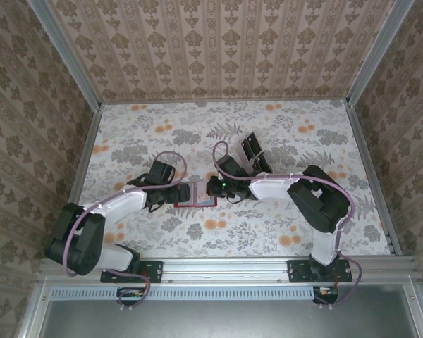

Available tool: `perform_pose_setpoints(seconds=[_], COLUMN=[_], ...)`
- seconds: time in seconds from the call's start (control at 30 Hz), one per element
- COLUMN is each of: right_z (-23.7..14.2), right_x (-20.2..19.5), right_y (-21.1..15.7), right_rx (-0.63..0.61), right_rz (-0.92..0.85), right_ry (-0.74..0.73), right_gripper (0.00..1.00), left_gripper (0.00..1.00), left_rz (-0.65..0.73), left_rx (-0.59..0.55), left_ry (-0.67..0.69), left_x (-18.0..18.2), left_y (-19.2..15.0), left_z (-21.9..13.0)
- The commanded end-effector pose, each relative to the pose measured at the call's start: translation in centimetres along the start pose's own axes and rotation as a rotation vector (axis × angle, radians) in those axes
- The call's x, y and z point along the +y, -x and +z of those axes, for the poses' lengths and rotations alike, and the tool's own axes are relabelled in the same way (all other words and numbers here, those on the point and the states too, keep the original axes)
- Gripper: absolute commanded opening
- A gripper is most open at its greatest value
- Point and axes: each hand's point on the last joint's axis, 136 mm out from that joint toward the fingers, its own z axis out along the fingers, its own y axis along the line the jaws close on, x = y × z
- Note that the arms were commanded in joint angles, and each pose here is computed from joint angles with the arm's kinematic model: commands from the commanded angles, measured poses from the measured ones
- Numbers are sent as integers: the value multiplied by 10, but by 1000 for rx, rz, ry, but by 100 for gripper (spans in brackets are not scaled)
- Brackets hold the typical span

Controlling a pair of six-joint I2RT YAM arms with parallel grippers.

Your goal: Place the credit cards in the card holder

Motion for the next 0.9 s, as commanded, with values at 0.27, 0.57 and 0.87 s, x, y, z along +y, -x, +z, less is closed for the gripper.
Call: perform_pose_setpoints(seconds=[0.27, 0.57, 0.87], right_z=[8, -5, -22], right_x=[-19, 0, 27], right_y=[-12, 0, 16], right_rx=[79, 46, -10], right_rz=[6, 8, 18], right_ry=[-67, -16, 72], right_gripper=[0, 0, 0], left_gripper=[100, 100, 100], left_rz=[47, -13, -81], left_rx=[41, 61, 86], left_ry=[142, 185, 192], left_x=[23, 33, 39], left_y=[-8, -17, -33], left_z=[12, 11, 15])
